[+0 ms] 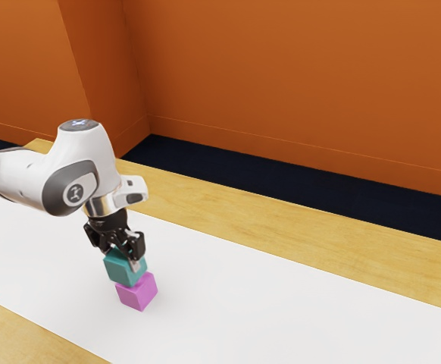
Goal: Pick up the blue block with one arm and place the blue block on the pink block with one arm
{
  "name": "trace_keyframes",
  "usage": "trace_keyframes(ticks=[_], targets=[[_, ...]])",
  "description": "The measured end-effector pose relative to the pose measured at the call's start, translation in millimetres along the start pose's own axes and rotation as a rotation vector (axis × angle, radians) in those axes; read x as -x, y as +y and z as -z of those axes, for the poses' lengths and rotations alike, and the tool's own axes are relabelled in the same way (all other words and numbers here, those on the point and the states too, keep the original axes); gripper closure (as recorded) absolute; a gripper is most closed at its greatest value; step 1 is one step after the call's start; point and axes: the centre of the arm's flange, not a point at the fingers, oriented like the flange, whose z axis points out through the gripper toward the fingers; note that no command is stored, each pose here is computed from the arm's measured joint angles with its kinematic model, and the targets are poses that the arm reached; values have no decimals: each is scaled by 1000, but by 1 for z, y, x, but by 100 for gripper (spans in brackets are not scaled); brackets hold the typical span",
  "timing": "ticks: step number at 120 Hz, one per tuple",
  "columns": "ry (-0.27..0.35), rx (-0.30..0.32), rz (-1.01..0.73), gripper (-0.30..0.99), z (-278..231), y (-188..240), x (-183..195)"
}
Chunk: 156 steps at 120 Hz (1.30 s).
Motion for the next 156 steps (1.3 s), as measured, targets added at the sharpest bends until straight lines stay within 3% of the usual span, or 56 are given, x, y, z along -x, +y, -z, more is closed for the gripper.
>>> trace_keyframes(ticks=[39,74,114,156], targets=[[-6,4,-87,29,-4,0,-2],[2,13,-125,10,0,3,-4],[191,47,-75,4,136,-21,-64],[147,92,0,3,227,-72,-63]])
